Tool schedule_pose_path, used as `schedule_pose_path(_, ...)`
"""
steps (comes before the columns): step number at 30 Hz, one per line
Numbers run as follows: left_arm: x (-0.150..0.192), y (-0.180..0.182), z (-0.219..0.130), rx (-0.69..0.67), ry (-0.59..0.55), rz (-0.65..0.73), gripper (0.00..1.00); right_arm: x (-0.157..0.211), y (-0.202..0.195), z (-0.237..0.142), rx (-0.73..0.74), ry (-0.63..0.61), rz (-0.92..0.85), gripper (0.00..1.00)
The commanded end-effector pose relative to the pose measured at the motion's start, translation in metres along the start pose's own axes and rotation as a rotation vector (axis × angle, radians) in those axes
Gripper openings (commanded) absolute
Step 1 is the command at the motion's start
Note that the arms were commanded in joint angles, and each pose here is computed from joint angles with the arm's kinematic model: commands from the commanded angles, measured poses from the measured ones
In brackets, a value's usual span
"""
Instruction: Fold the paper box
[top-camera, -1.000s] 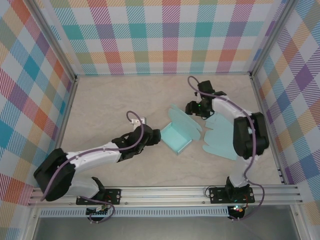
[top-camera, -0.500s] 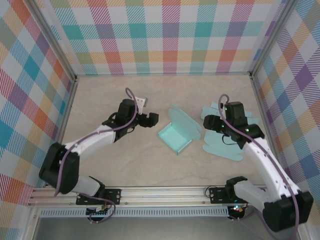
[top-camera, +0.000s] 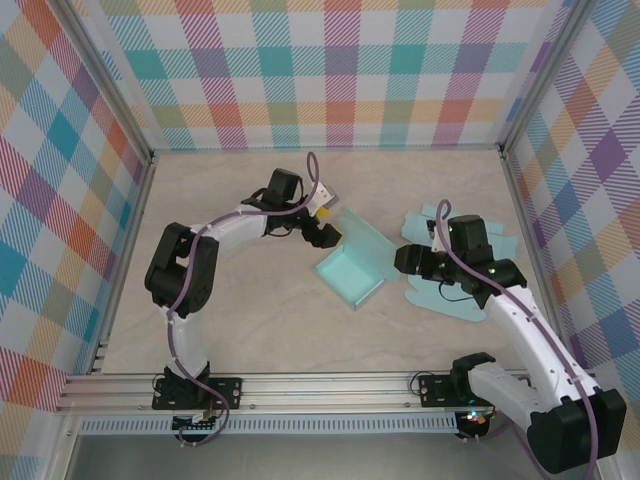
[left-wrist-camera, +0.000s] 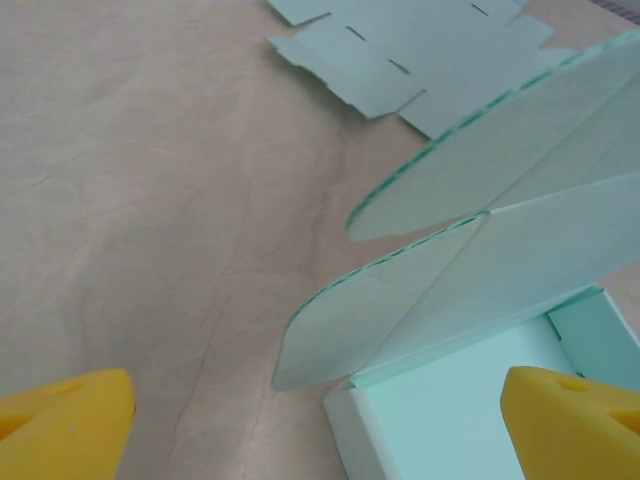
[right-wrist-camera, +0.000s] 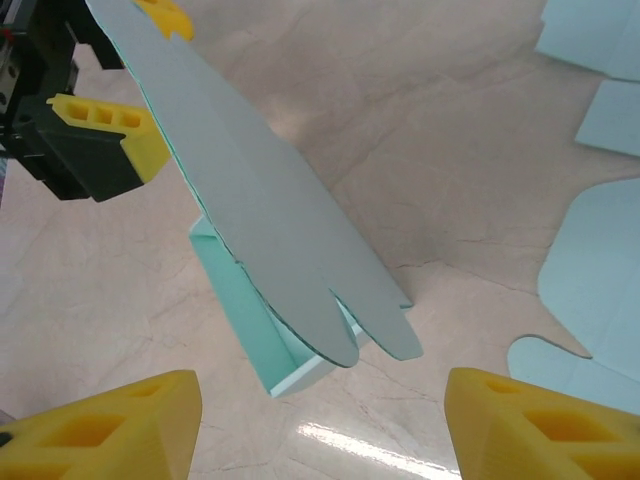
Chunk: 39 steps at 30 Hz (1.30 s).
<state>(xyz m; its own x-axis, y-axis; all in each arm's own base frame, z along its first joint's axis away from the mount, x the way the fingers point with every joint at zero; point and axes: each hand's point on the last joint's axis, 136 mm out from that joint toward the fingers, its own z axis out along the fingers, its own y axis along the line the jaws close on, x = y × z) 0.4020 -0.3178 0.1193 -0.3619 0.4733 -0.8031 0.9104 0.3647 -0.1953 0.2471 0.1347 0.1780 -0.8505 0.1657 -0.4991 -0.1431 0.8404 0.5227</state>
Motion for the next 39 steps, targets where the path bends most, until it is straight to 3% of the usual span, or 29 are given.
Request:
schedule_pose_path(1,-0.007,-0.006,0.000,0.081,0.002,0.083,0.95,-0.001,0.011,0.006,-0.064,-0.003,-0.016,0.65)
schedule_pose_path(6,-0.006,-0.009,0.008,0.155,0.034,0.073,0.92,0.003,0.007,0.017,-0.057,0.020,-0.005,0.63)
schedule_pose_path(14,-0.007,-0.013,0.010,0.188,0.053,0.078,0.67,0.004,0.004,0.033,-0.048,0.045,0.001,0.60)
schedule_pose_path(24,-0.010,-0.015,0.015,0.167,0.066,0.109,0.52,0.006,-0.004,0.047,-0.013,0.076,-0.004,0.57)
schedule_pose_path(39,-0.019,-0.021,0.020,0.160,0.056,0.102,0.19,0.000,-0.009,0.061,0.078,0.090,-0.074,0.30)
